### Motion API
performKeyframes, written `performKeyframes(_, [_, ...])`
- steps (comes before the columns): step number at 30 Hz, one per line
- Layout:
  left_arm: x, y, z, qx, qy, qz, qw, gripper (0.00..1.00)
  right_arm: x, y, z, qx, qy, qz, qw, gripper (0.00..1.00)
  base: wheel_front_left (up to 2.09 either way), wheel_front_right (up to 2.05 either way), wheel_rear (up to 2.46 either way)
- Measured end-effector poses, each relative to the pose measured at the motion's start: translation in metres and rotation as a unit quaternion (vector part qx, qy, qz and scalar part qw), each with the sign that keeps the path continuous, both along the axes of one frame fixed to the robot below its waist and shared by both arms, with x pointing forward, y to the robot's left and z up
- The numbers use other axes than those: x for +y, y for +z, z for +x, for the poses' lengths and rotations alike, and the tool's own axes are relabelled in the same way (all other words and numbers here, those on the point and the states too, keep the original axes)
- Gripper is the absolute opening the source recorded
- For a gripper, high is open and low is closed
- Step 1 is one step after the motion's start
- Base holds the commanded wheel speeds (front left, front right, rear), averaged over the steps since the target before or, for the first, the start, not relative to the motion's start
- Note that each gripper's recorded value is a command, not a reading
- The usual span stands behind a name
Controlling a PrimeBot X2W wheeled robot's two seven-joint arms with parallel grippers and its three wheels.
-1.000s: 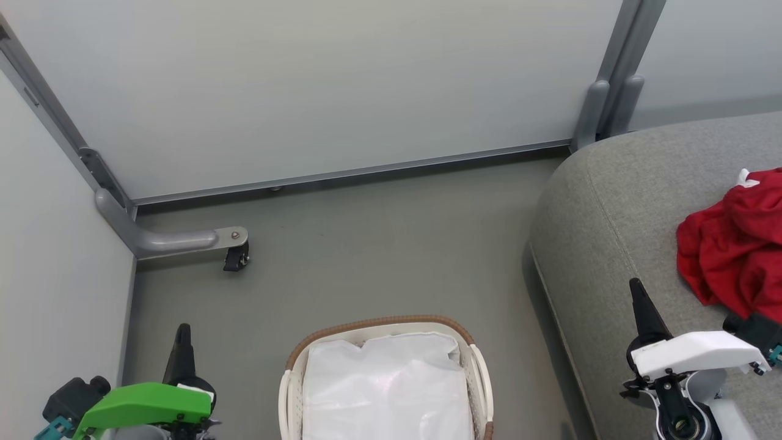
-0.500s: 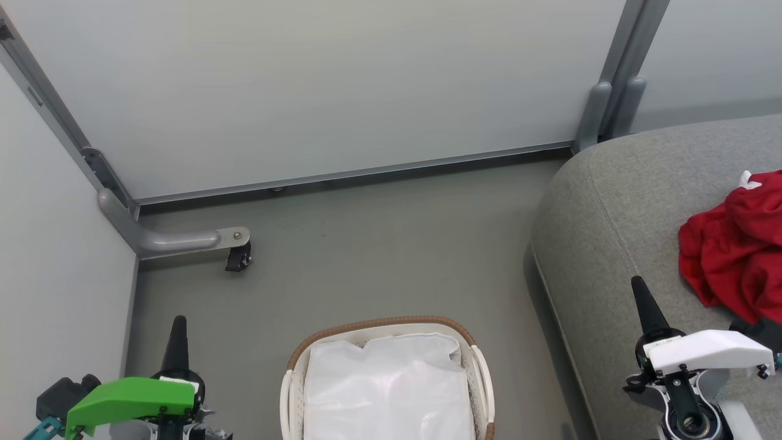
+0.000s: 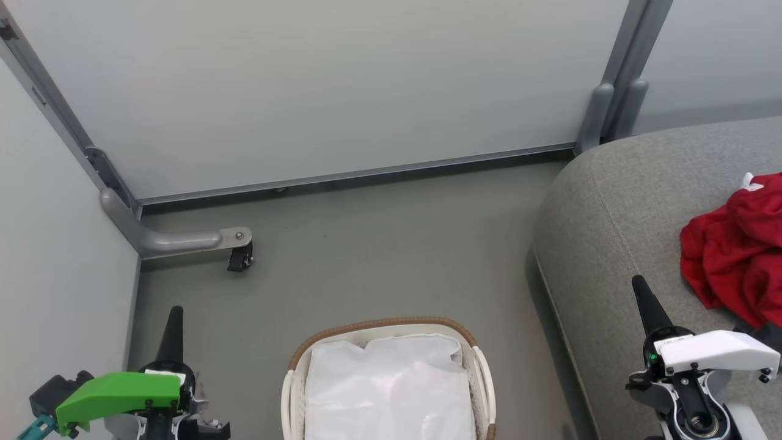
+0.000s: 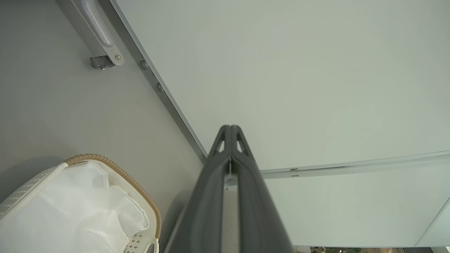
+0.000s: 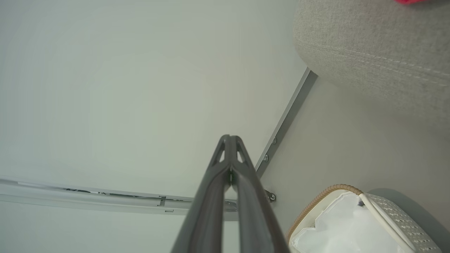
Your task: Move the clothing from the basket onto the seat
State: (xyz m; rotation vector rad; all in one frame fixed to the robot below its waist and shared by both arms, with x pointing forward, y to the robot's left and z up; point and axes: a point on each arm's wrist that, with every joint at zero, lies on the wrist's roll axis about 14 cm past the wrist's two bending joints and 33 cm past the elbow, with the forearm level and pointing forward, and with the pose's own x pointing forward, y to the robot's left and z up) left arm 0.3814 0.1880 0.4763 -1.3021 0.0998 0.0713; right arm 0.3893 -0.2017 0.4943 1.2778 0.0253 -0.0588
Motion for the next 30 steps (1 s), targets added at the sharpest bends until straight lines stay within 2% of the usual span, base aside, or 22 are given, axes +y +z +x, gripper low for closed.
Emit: performKeyframes(30, [0.009, 0.021, 0.005, -0.038, 0.008, -0.112, 0.993, 0.00, 0.002, 0.011, 0.001, -0.022, 0.009, 0.122, 0.992, 0.00, 0.00, 0.00, 0.00])
